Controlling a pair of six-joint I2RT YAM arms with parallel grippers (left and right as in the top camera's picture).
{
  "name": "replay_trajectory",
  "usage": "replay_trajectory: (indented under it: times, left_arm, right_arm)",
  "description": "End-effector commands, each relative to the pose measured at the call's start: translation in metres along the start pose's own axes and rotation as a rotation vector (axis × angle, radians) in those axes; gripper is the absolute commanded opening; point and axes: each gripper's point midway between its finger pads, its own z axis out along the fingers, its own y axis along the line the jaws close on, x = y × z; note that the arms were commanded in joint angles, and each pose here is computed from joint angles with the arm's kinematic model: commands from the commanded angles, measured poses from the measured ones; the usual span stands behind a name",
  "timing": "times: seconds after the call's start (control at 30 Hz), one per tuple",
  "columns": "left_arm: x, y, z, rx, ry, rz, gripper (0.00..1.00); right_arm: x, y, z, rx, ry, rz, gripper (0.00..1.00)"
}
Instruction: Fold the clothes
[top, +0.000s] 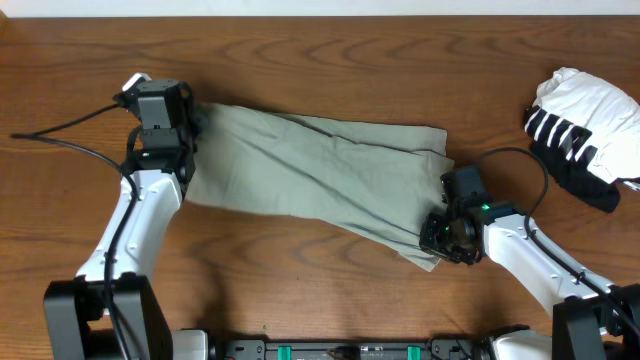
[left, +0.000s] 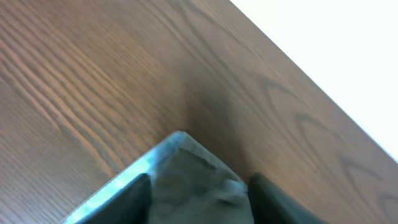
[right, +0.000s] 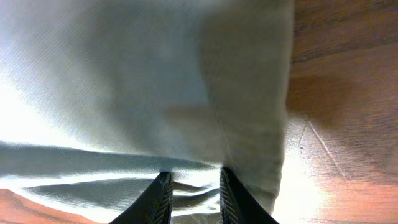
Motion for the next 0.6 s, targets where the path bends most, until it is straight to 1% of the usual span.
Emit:
replay_trajectory:
  times: [0.0, 0.07, 0.1, 0.13, 0.23, 0.33, 0.37, 0.4, 0.43, 0.5, 0.53, 0.57]
  left_arm:
    - [-0.008, 0.006, 0.007, -0.047, -0.03, -0.002, 0.8]
    - [-0.007, 0.007, 0.008, -0.05, -0.027, 0.017, 0.96]
    - [-0.009, 0.006, 0.008, -0.045, -0.032, 0.036, 1.0]
    - [-0.01, 0.005, 0.006, -0.042, -0.037, 0.049, 0.98]
    - [-0.017, 0.001, -0.003, -0.028, -0.054, 0.078, 0.98]
    - [-0.018, -0.003, -0.018, 0.003, -0.035, 0.078, 0.98]
    - [-0.015, -0.004, -0.022, 0.013, -0.019, 0.08, 0.98]
    - [-0.01, -0.006, -0.028, 0.03, 0.014, 0.083, 0.98]
    - [-0.003, -0.008, -0.032, 0.052, 0.053, 0.086, 0.98]
    - [0.015, -0.014, -0.038, 0.102, 0.144, 0.093, 0.98]
    - [0.026, -0.015, -0.039, 0.12, 0.196, 0.097, 0.98]
    - [0.034, -0.014, -0.039, 0.126, 0.232, 0.098, 0.98]
  right_arm:
    - [0.015, -0.023, 0.012, 0.095, 0.038, 0.022, 0.26]
    - [0.014, -0.022, 0.011, 0.093, 0.033, 0.023, 0.26]
    - [0.012, -0.021, 0.01, 0.092, 0.028, 0.025, 0.27]
    - [0.01, -0.019, 0.008, 0.091, 0.023, 0.031, 0.27]
    - [-0.003, -0.012, -0.006, 0.088, -0.007, 0.033, 0.26]
    - [-0.026, -0.006, -0.036, 0.118, -0.088, 0.032, 0.27]
    - [-0.033, -0.004, -0.046, 0.132, -0.12, 0.029, 0.3]
    - [-0.04, -0.003, -0.056, 0.141, -0.149, 0.02, 0.36]
    - [-0.048, 0.001, -0.067, 0.141, -0.183, 0.006, 0.45]
    - [-0.06, 0.013, -0.081, 0.111, -0.231, -0.031, 0.58]
    - [-0.066, 0.02, -0.087, 0.091, -0.251, -0.041, 0.63]
    - [-0.071, 0.027, -0.09, 0.064, -0.269, -0.068, 0.64]
